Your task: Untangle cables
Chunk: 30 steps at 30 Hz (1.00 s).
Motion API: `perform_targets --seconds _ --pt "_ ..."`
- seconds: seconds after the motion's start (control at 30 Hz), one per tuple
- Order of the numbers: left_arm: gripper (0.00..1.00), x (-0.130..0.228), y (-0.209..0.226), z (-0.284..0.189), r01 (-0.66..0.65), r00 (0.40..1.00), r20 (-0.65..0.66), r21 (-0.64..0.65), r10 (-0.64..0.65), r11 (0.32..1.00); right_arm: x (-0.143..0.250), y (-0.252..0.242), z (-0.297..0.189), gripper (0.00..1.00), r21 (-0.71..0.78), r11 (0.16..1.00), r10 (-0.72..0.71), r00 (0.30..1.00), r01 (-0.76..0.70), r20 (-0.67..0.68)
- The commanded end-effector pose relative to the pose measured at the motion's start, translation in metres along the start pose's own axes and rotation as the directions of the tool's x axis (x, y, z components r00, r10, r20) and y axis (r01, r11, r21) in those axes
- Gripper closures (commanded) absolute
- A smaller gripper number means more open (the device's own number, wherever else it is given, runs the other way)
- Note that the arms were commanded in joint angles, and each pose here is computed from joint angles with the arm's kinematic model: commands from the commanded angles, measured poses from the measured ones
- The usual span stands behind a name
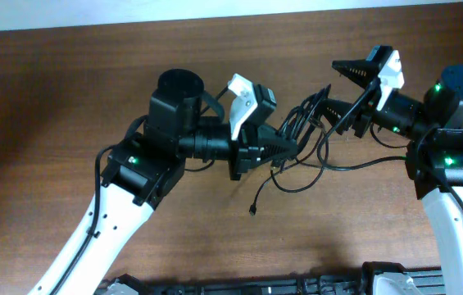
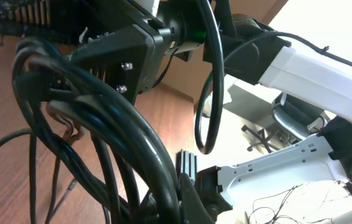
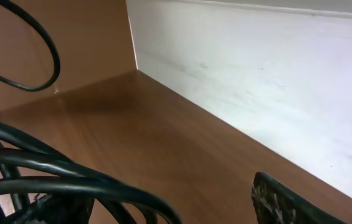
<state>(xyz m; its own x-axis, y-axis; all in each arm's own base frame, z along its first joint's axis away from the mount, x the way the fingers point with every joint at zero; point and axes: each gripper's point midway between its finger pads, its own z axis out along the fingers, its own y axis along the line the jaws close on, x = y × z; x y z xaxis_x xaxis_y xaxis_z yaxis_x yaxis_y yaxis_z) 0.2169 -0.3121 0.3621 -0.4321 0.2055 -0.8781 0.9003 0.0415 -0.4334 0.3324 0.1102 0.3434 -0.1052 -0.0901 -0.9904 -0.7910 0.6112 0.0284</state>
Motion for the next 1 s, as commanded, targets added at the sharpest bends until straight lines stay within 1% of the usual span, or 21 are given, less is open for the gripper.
perform_targets --seconds 0.0,0.07,0.13,0.2,0.23,0.27,0.33,0.37,0.47,0.67,0.77,0.9,0.97 --pt "1.00 -0.005 -0.016 -0.003 -0.037 0.999 0.011 0.038 0.037 0.999 -0.007 -0.005 -0.001 0.23 0.026 0.999 0.027 1.000 -0.027 0.014" --pt "1.00 -0.005 -0.016 -0.002 -0.036 0.999 0.010 0.041 0.036 0.999 -0.014 -0.006 -0.001 0.23 0.030 0.999 0.030 0.999 -0.031 0.037" --pt "1.00 -0.003 -0.023 0.002 -0.040 0.999 0.001 0.066 0.040 0.997 -0.022 -0.018 -0.002 0.23 0.093 0.994 0.043 0.997 -0.048 0.063" --pt "1.00 0.000 -0.032 0.008 -0.060 0.998 -0.009 0.094 0.061 0.994 -0.022 -0.040 -0.006 0.23 0.218 0.970 0.095 0.992 -0.110 0.078" --pt "1.00 0.003 -0.041 0.011 -0.100 0.995 -0.014 0.131 0.103 0.986 -0.020 -0.059 -0.011 0.23 0.322 0.933 0.139 0.986 -0.162 0.094" --pt "1.00 0.005 -0.047 0.014 -0.110 0.993 -0.018 0.149 0.114 0.983 -0.017 -0.070 -0.014 0.23 0.375 0.906 0.166 0.980 -0.194 0.106" --pt "1.00 0.007 -0.054 0.018 -0.112 0.993 -0.026 0.170 0.118 0.979 -0.013 -0.082 -0.017 0.23 0.428 0.874 0.199 0.973 -0.231 0.119" --pt "1.00 0.009 -0.057 0.020 -0.111 0.992 -0.031 0.182 0.119 0.977 -0.009 -0.088 -0.017 0.23 0.449 0.857 0.221 0.967 -0.253 0.124" --pt "1.00 0.012 -0.064 0.024 -0.111 0.992 -0.041 0.203 0.122 0.973 0.001 -0.095 -0.013 0.23 0.457 0.844 0.256 0.959 -0.282 0.119" --pt "1.00 0.011 -0.066 0.024 -0.118 0.991 -0.037 0.205 0.128 0.972 0.034 -0.112 -0.003 0.23 0.484 0.809 0.343 0.937 -0.334 0.074" --pt "1.00 0.003 -0.059 0.012 -0.147 0.989 -0.008 0.160 0.151 0.976 0.048 -0.119 -0.006 0.23 0.529 0.774 0.378 0.924 -0.348 0.055" --pt "1.00 -0.015 -0.046 -0.019 -0.179 0.983 0.053 0.060 0.176 0.982 0.060 -0.125 -0.013 0.23 0.587 0.731 0.404 0.914 -0.348 0.039" --pt "1.00 -0.025 -0.039 -0.041 -0.203 0.975 0.090 -0.010 0.203 0.979 0.066 -0.129 -0.017 0.22 0.620 0.704 0.418 0.908 -0.346 0.032"
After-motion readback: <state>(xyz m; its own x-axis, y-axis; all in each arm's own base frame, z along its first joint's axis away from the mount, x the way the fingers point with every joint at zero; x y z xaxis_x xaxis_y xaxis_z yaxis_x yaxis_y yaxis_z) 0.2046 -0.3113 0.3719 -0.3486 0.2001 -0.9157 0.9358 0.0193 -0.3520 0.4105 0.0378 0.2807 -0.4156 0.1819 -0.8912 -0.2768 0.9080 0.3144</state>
